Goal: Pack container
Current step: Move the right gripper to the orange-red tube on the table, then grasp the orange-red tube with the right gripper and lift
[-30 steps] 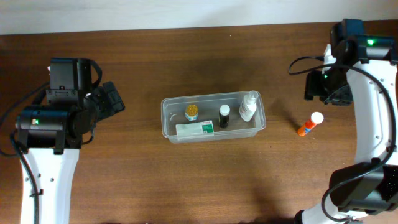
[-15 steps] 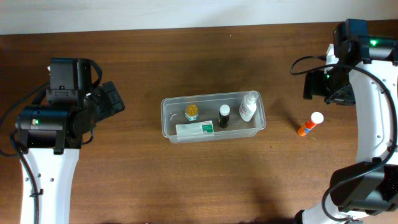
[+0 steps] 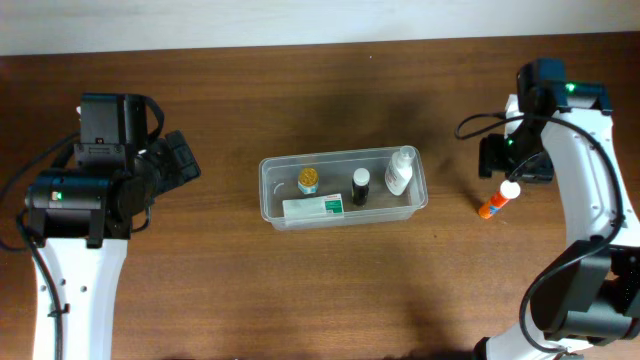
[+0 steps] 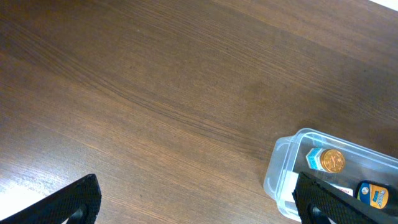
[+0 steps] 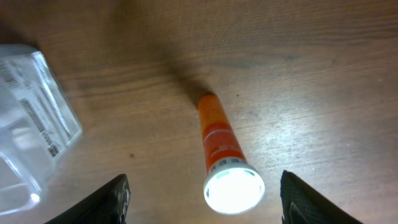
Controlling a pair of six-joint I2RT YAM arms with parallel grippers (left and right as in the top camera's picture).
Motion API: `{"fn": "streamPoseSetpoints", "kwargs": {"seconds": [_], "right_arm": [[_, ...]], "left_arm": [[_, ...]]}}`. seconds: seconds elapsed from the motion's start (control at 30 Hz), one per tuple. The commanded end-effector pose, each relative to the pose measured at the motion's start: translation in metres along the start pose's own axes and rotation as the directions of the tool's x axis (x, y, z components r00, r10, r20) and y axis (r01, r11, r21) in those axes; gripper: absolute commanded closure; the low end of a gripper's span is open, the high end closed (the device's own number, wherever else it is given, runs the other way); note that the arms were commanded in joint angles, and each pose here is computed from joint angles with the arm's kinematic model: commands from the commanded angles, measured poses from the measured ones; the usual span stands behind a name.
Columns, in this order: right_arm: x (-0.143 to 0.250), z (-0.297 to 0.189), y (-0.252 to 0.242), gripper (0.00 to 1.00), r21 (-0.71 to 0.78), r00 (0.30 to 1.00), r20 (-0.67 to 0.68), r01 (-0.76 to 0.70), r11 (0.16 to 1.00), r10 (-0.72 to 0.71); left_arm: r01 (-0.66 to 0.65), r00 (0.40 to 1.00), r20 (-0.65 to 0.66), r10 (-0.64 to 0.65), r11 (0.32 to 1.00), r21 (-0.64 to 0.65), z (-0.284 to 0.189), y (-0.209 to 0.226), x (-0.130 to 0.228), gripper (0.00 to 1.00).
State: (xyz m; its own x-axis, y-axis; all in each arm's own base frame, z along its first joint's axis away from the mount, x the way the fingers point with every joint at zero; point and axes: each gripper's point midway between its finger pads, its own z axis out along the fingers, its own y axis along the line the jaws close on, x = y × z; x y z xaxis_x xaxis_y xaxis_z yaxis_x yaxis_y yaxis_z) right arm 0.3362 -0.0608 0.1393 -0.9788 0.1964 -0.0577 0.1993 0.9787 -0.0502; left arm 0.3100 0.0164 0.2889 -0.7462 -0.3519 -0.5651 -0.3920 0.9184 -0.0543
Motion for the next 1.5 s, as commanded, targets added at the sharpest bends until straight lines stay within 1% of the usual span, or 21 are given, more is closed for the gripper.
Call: {"fn": "streamPoseSetpoints", "kwargs": {"seconds": [0.0,0.33,0.47,0.53,0.63,0.7,0.73,0.83,1.0,1.07,1.2,1.47], "right_arm": [[0.004,0.007,-0.009,0.31,0.017,1.0,-0.008,0.007,1.0,-0.007],[0.014,0.026,-0.034,0.31,0.017,0.996,-0.043,-0.072,0.997,0.072],[0.015,0.038,-0.025,0.31,-0.037,0.999,-0.04,-0.03,0.999,0.029],[0.015,0.04,-0.025,0.32,-0.038,0.999,-0.037,-0.031,0.999,0.029],[0.014,0.043,-0.025,0.37,-0.036,0.999,-0.032,-0.031,0.999,0.03],[0.013,0.044,-0.025,0.43,-0.036,0.999,-0.026,-0.031,0.999,0.03],[0.012,0.044,-0.025,0.45,-0.036,0.999,-0.022,-0.031,0.999,0.03],[0.01,0.045,-0.026,0.47,-0.036,0.999,-0.016,-0.031,0.999,0.03],[0.009,0.045,-0.026,0.58,-0.036,0.999,-0.013,-0.031,0.999,0.031],[0.009,0.044,-0.025,0.6,-0.037,0.999,-0.013,-0.031,0.999,0.031],[0.009,0.044,-0.022,0.64,-0.059,0.999,-0.013,-0.031,0.998,0.031],[0.01,0.044,-0.018,0.67,-0.078,0.999,-0.018,-0.032,0.996,0.031]], "left_arm": [[0.013,1.0,0.019,-0.012,1.0,-0.01,-0.003,0.004,-0.004,0.0],[0.012,1.0,0.019,-0.012,1.0,-0.01,-0.003,0.004,-0.004,0.0],[0.013,1.0,0.019,-0.012,1.0,-0.01,-0.003,0.004,-0.004,0.01],[0.013,1.0,0.019,-0.012,1.0,-0.01,-0.003,0.004,-0.004,0.01],[0.013,1.0,0.019,-0.012,1.0,-0.01,-0.003,0.004,-0.004,0.01],[0.013,1.0,0.019,-0.012,1.0,-0.01,-0.003,0.004,-0.004,0.01],[0.012,1.0,0.019,-0.012,1.0,-0.009,-0.003,0.003,-0.004,0.01],[0.013,1.0,0.019,-0.012,1.0,-0.01,-0.003,0.004,-0.004,0.01],[0.013,1.0,0.019,-0.012,1.0,-0.01,-0.003,0.004,-0.004,0.0],[0.013,1.0,0.019,-0.012,1.0,-0.01,-0.003,0.004,-0.004,0.01],[0.013,1.0,0.019,-0.012,1.0,-0.01,-0.003,0.004,-0.004,0.01],[0.013,1.0,0.019,-0.012,1.0,-0.01,-0.003,0.004,-0.004,0.0]]}}
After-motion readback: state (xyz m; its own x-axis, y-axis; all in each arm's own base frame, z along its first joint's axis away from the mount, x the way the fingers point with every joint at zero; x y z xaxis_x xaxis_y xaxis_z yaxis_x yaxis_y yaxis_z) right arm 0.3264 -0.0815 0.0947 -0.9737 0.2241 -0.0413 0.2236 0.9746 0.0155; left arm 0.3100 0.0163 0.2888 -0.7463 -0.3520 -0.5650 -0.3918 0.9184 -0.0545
